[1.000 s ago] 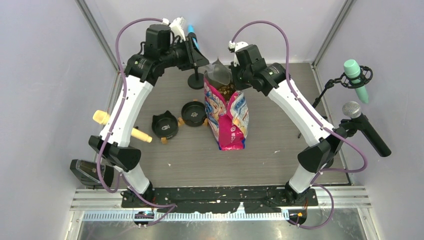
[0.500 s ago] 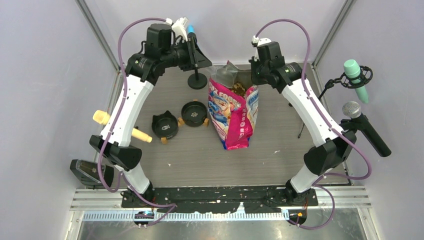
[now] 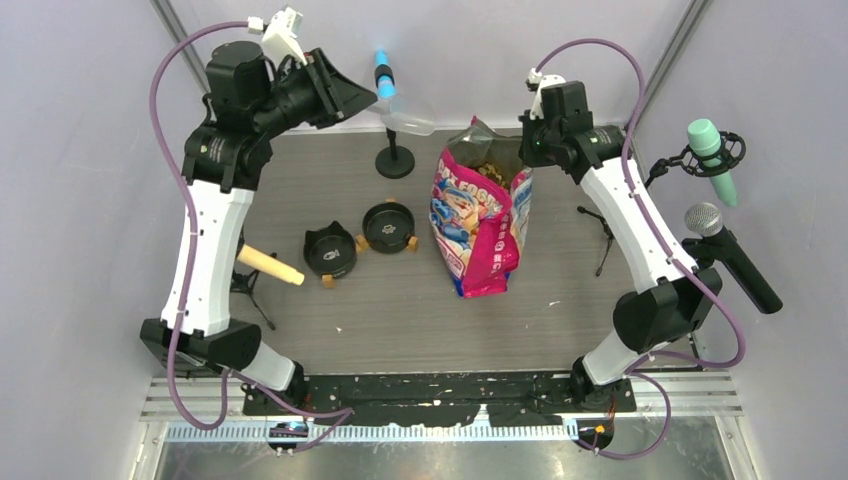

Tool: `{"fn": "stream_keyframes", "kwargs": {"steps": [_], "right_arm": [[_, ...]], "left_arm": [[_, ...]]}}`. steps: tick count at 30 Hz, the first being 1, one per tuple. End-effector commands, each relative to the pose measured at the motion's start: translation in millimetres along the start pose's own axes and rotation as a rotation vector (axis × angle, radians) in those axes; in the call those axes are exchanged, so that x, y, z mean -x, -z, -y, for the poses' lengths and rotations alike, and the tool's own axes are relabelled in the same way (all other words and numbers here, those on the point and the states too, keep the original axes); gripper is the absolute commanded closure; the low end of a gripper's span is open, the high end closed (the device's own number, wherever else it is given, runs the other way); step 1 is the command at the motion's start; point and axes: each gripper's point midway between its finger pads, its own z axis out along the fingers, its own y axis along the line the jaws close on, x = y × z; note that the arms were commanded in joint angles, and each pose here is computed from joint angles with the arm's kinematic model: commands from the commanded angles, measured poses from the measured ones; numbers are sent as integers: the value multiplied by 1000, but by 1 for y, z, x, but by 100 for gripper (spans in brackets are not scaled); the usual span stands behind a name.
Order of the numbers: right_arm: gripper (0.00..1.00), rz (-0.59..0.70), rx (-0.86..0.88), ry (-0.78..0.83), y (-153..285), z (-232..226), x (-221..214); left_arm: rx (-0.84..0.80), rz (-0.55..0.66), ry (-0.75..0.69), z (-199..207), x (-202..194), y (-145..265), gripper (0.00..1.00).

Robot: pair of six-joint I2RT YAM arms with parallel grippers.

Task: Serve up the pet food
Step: Collect the pet food from the pet food bag.

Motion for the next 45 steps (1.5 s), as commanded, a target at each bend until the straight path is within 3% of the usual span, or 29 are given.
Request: {"fn": "stream_keyframes", "kwargs": {"steps": [1, 10, 20, 24, 31, 40, 45], "right_arm": [[95, 324, -83, -44, 57, 43, 84], [95, 431, -11, 95, 79, 51, 109], [95, 506, 35, 147, 85, 44, 140], [95, 526, 108, 135, 90, 22, 145], [95, 464, 218, 128, 89, -56, 110], [95, 310, 76, 202, 65, -103, 44], [95, 265, 111, 265, 60, -135, 21]], "left_arm": [[53, 52, -33, -16, 7, 11, 100], [143, -45, 10, -58, -30, -8, 100], [164, -78, 18, -69, -39, -15, 100], [171, -82, 14, -72, -40, -16, 100], [294, -107, -23, -101, -49, -16, 100], [444, -151, -42, -144, -64, -16, 100], [550, -127, -45, -166, -65, -4, 100]]}}
